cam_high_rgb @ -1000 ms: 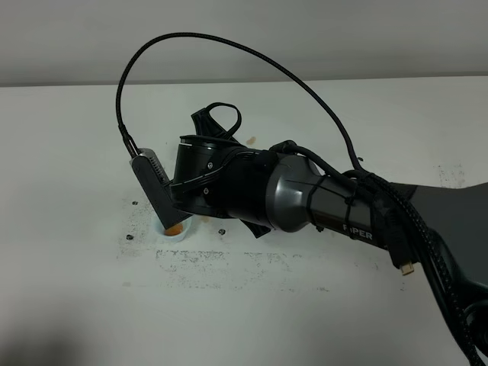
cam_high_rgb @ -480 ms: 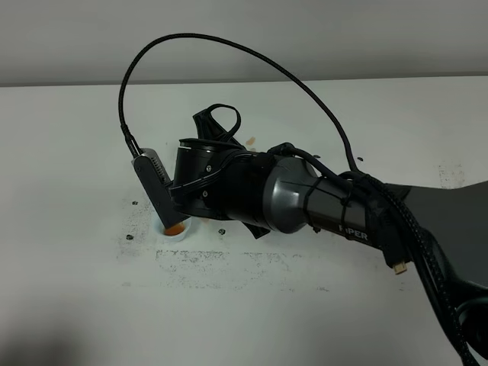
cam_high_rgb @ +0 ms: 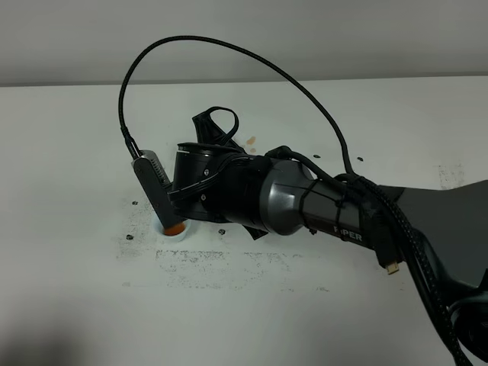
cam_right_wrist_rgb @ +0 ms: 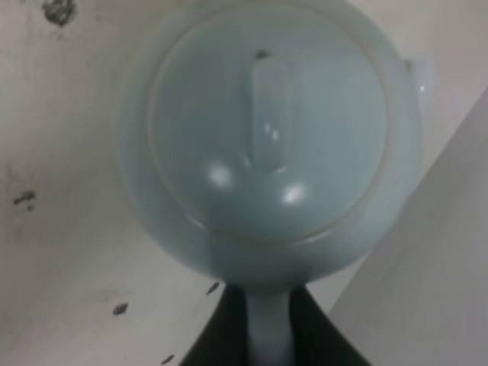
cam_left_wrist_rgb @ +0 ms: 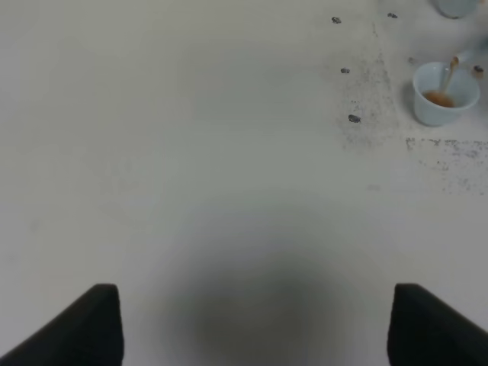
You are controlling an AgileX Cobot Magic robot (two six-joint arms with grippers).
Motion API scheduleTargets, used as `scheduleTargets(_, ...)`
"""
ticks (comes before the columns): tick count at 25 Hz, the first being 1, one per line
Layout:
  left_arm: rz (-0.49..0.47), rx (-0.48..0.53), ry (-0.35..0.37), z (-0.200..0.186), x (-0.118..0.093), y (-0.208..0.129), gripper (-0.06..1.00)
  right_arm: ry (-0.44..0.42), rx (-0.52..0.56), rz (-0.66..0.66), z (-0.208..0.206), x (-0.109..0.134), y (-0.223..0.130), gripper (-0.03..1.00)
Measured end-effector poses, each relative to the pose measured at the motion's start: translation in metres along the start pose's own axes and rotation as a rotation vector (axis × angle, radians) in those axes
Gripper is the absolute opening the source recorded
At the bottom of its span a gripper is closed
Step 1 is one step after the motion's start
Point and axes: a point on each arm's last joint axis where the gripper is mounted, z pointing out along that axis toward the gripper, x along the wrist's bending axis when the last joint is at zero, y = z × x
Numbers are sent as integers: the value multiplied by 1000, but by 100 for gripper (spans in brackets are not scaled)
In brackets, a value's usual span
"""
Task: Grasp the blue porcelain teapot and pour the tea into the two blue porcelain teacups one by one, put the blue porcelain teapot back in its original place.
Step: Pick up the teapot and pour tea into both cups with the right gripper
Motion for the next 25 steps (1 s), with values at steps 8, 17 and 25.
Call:
scheduleTargets(8, 0, 0, 0, 0, 0, 0, 68, 9, 10, 4, 3, 2, 1, 4)
scheduleTargets(17, 0, 0, 0, 0, 0, 0, 68, 8, 20, 0, 3, 2, 0, 4)
scheduleTargets(25, 0, 0, 0, 0, 0, 0, 68, -13, 45, -18, -5, 0, -1, 4)
